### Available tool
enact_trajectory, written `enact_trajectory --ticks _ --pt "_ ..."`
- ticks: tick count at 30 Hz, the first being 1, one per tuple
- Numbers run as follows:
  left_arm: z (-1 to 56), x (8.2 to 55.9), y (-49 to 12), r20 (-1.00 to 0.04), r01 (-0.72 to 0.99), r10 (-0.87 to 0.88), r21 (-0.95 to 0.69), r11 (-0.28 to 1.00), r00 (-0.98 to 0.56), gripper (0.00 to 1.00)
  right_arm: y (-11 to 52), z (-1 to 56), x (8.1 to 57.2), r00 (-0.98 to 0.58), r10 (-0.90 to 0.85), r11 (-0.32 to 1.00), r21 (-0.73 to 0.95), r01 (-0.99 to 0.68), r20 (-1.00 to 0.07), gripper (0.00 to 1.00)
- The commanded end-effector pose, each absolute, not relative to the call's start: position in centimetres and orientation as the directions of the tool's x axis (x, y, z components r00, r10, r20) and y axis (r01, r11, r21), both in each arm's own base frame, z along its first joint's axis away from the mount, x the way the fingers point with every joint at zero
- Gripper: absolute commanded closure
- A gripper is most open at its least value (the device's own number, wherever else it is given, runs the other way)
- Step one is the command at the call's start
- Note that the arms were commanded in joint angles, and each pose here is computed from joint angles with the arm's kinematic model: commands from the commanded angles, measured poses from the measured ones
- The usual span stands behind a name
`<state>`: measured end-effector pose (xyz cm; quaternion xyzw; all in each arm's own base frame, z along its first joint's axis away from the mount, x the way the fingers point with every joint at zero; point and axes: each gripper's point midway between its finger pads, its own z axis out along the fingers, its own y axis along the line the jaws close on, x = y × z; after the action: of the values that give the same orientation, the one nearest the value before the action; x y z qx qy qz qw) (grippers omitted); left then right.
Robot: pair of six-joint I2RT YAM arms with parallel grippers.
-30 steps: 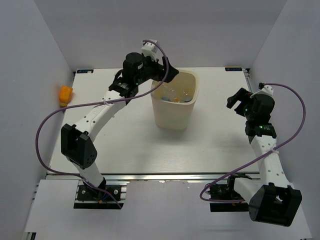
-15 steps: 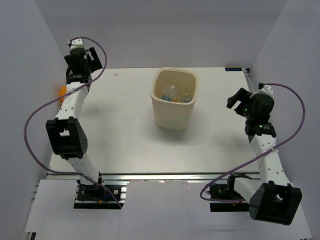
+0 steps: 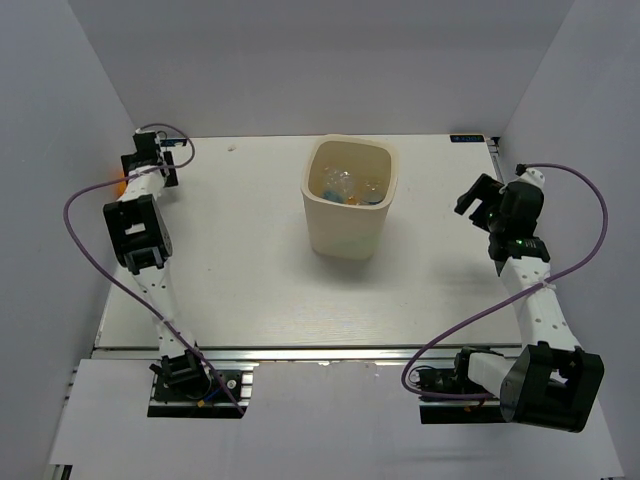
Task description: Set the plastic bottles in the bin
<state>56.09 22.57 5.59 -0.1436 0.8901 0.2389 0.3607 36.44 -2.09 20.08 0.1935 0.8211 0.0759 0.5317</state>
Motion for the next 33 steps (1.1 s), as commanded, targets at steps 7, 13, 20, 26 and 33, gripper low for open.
enact_trajectory --ticks 7,13,20,26,33 --pt "8.0 56.3 27.7 -0.694 -0.439 0.012 0.469 0.766 -0.72 0.02 -2.6 24.4 37.7 -0.231 0.444 0.888 0.393 0.237 -0.866 0.11" --pt "6.9 55.6 28.8 -0.679 -0.45 0.001 0.487 0.748 -0.734 0.02 -2.4 24.8 38.0 -0.222 0.464 0.879 0.416 0.232 -0.857 0.11" --pt "5.1 55.9 29.1 -0.677 -0.459 -0.058 0.431 0.777 -0.734 0.08 -2.5 24.7 37.9 -0.22 0.468 0.876 0.417 0.242 -0.856 0.11" --pt "6.4 56.6 28.0 -0.718 -0.47 -0.089 0.352 0.809 -0.691 0.59 -2.7 24.7 37.6 -0.216 0.458 0.88 0.406 0.246 -0.862 0.11" --pt "13.8 57.6 24.3 -0.816 -0.433 -0.126 0.162 0.887 -0.564 0.93 -3.0 24.6 36.9 -0.209 0.436 0.889 0.384 0.249 -0.875 0.11"
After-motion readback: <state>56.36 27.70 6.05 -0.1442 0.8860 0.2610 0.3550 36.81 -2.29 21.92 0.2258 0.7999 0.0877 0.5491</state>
